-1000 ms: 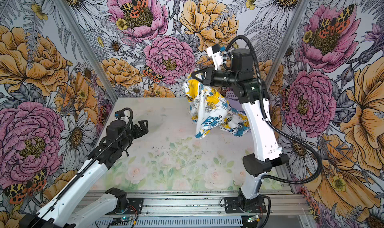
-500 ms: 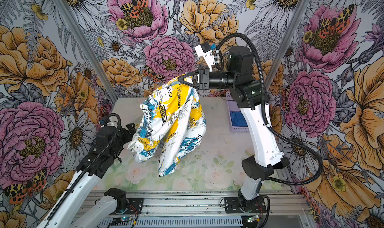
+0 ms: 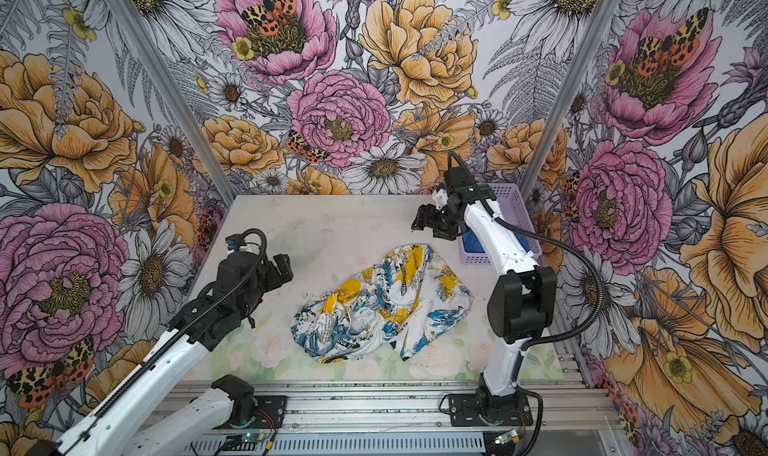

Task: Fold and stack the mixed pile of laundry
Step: 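Lay the shorts on the table while the left gripper reaches toward the waistband, then grasp the drawstring waistband with the left gripper while the right grips the hem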

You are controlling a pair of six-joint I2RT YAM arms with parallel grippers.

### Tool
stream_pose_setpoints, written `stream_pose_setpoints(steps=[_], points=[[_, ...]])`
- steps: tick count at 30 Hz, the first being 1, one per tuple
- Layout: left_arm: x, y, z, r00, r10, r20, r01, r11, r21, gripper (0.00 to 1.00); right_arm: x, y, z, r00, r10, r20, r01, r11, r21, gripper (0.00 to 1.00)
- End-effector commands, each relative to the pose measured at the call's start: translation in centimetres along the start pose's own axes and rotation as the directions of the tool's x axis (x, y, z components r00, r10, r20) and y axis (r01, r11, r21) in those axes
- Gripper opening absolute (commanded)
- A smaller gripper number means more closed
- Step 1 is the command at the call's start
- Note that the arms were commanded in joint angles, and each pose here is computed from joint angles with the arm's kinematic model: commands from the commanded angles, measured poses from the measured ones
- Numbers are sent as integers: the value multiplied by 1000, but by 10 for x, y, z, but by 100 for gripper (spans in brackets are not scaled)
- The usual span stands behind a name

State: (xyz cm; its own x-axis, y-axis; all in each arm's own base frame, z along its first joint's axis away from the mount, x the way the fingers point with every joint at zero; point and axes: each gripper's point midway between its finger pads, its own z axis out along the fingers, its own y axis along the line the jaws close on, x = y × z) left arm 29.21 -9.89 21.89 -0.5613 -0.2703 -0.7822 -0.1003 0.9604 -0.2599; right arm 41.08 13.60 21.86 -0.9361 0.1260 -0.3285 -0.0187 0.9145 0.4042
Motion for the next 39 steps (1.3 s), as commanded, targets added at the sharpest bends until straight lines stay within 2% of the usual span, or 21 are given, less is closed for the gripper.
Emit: stream_pose_setpoints(steps=[1,3,7,11,13,17,25,29,31,34,37,39], points=[[22,-60,6,985,145,-96,-124,973,193,99,1,-13,-30,995,-69,77,58,989,134,78],[45,-97,11,958,237,-160,-180,934,310,98,9,-15,-30,995,-65,70,54,989,141,78],[92,-156,13,872,424,-243,-273,835,477,91,30,-17,-23,999,-46,22,43,992,115,78],[138,-188,11,785,534,-313,-284,760,585,81,48,-22,-22,1000,-23,7,22,994,108,78],[158,-193,7,741,578,-343,-289,735,613,77,56,-24,-23,1000,-15,1,14,995,103,78],[185,-184,-2,650,641,-408,-315,716,623,69,72,-28,-25,1000,5,-12,-4,995,98,78],[219,-168,-17,535,681,-500,-330,714,618,60,91,-37,-25,999,35,-18,-32,993,115,78],[235,-163,-6,499,680,-538,-344,725,597,54,91,-38,-24,999,44,-11,-43,993,113,78],[237,-160,3,495,677,-544,-369,731,574,51,90,-38,-25,999,45,-7,-44,993,110,78],[230,-162,14,519,671,-529,-413,739,532,48,90,-37,-24,999,45,-4,-44,993,107,78],[216,-168,19,562,658,-501,-432,750,501,47,91,-37,-22,999,50,-7,-49,994,99,78],[215,-170,20,568,656,-497,-430,751,500,44,93,-37,-20,999,53,-12,-51,994,95,78]])
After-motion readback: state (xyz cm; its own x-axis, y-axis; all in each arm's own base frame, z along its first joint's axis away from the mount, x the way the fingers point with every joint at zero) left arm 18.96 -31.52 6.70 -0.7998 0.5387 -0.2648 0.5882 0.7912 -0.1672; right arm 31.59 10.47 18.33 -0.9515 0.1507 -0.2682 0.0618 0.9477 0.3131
